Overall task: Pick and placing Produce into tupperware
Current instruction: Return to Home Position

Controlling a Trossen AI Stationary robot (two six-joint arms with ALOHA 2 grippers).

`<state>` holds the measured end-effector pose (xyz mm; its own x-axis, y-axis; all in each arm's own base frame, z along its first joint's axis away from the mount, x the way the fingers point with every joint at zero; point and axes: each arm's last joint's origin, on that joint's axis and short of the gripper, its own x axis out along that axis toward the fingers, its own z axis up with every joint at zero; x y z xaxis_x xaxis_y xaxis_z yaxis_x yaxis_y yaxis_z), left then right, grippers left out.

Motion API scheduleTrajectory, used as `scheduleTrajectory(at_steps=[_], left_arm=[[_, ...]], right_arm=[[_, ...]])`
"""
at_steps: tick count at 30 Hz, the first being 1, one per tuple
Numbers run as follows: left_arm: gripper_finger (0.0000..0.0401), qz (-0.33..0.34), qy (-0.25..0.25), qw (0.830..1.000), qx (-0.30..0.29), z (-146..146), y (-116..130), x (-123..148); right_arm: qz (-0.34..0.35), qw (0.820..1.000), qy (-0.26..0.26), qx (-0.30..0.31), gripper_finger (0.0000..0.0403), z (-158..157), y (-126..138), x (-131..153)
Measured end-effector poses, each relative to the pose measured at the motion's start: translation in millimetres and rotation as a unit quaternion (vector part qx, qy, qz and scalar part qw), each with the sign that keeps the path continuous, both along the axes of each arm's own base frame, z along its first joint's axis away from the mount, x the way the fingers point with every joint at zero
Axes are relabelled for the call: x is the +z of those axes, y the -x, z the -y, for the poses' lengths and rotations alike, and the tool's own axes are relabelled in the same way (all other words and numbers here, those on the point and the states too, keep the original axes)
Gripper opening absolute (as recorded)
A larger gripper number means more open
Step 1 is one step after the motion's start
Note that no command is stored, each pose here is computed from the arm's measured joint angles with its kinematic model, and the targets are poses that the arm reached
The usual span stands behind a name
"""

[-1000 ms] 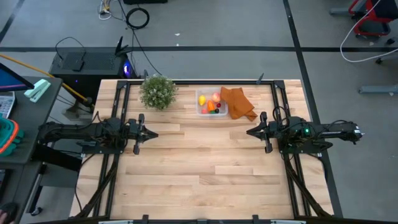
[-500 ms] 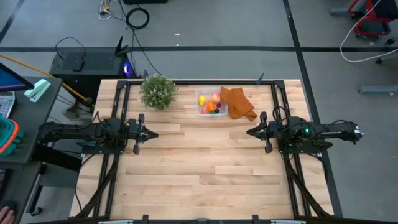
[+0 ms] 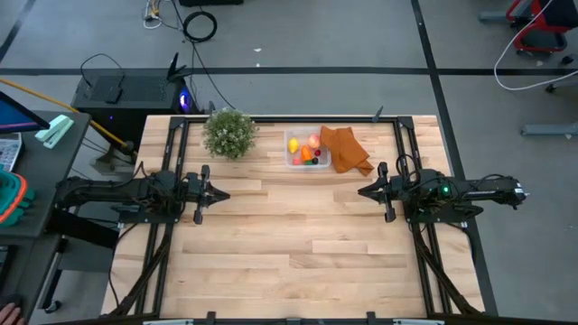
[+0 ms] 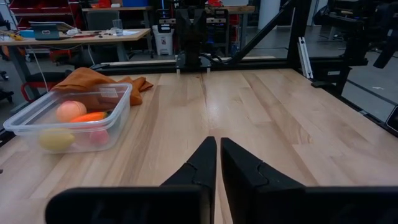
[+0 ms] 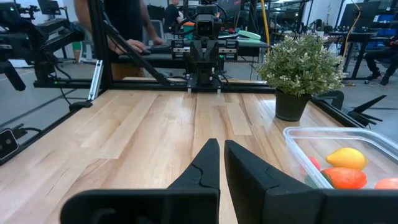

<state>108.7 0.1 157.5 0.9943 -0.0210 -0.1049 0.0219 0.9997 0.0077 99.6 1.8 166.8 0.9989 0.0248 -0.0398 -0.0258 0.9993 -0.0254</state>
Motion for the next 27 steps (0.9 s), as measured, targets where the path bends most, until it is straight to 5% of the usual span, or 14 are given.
scheduleTrajectory(at_steps=[27], left_arm=[[0.0036,0.0,0.0,1.0,0.0,0.0,0.0,0.0]], right_arm=[[0.0,1.0,0.0,0.0,0.0,0.0,0.0,0.0]])
